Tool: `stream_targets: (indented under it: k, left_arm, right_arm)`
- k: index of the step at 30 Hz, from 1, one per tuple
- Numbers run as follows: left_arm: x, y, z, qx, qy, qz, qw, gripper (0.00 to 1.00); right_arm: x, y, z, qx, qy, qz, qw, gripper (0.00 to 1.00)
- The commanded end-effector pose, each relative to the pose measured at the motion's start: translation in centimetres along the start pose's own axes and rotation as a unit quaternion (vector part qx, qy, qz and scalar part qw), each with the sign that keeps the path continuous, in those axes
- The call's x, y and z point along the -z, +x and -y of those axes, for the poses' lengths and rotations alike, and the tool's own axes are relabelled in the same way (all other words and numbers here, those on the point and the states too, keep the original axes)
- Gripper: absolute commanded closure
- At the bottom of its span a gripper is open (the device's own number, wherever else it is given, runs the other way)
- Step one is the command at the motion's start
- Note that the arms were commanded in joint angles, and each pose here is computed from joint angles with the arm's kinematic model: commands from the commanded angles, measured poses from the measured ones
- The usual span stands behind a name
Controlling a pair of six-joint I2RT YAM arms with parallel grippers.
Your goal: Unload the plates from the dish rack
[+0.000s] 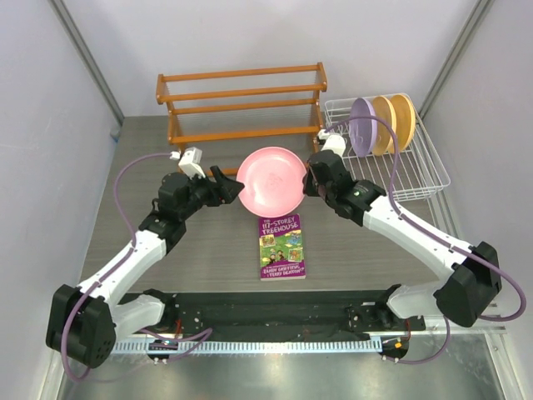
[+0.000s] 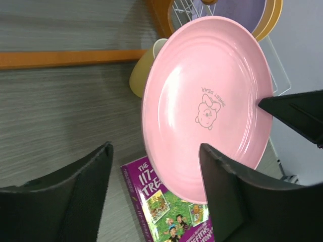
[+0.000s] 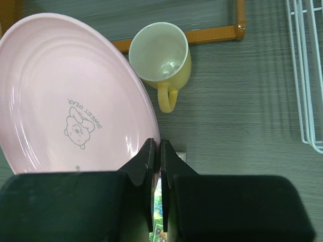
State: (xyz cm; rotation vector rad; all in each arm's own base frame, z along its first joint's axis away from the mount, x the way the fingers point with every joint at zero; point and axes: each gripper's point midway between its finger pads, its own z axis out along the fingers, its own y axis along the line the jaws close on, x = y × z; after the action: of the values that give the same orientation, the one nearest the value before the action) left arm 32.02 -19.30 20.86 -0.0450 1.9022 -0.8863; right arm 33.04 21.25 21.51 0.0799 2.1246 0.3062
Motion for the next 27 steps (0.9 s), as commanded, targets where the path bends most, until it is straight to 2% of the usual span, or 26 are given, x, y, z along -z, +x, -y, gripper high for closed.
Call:
stream_targets:
  k: [1, 2, 5, 12, 13, 15, 16, 18, 19, 20, 21, 24, 27]
  left_arm:
    - [0.1, -0.9, 0.2, -0.018, 0.002, 0.023, 1.000, 0.37]
    - [0.0, -0.9, -0.1, -0.017, -0.006, 0.024, 1.000, 0.44]
    - [-0.3, -0.4, -0.7, -0.020, -0.017, 0.017, 1.000, 0.48]
    - [-1.0, 0.2, -1.6, -0.015, -0.028, 0.017, 0.999, 0.47]
    - [-1.1, 0.2, -1.6, -0.015, -0.028, 0.016, 0.999, 0.50]
    - [-1.2, 0.4, -1.8, -0.015, -0.030, 0.015, 0.999, 0.59]
    - [-1.3, 0.5, -1.9, -0.015, -0.032, 0.012, 0.999, 0.72]
    - [-1.5, 0.7, -2.1, -0.014, -0.035, 0.010, 0.999, 0.88]
    - [-1.5, 0.6, -2.2, -0.014, -0.039, 0.013, 0.999, 1.00]
    - [-1.4, 0.6, -2.4, -0.014, -0.046, 0.012, 0.999, 1.00]
    - [-1.3, 0.7, -2.5, -0.015, -0.051, 0.013, 0.999, 1.00]
    - [-0.5, 0.0, -4.3, -0.027, -0.105, 0.024, 0.994, 1.00]
    - [0.8, -0.7, -6.2, -0.041, -0.172, 0.030, 0.984, 1.00]
  right_arm:
    - [0.6, -3.3, -3.0, -0.047, -0.052, 0.047, 0.996, 0.99]
    - [0.6, -3.2, -3.2, -0.047, -0.055, 0.045, 0.996, 0.99]
    - [0.9, -3.6, -3.9, -0.053, -0.070, 0.047, 0.995, 0.99]
    - [1.3, -3.7, -4.8, -0.057, -0.089, 0.041, 0.994, 0.99]
    - [1.3, -3.7, -4.9, -0.058, -0.091, 0.041, 0.993, 0.99]
    - [1.3, -3.4, -5.0, -0.060, -0.092, 0.036, 0.993, 0.99]
    - [1.3, -3.2, -5.1, -0.059, -0.095, 0.034, 0.993, 0.99]
    - [1.3, -3.1, -5.1, -0.059, -0.094, 0.033, 0.993, 0.99]
    - [1.3, -3.0, -5.1, -0.057, -0.094, 0.033, 0.993, 0.99]
    - [1.4, -3.1, -5.1, -0.054, -0.094, 0.034, 0.993, 0.99]
    - [1.4, -3.3, -4.9, -0.055, -0.092, 0.039, 0.993, 0.97]
    - [1.6, -3.9, -3.9, -0.044, -0.067, 0.053, 0.995, 0.67]
    - [2.0, -5.0, -1.8, -0.021, -0.016, 0.075, 0.997, 0.53]
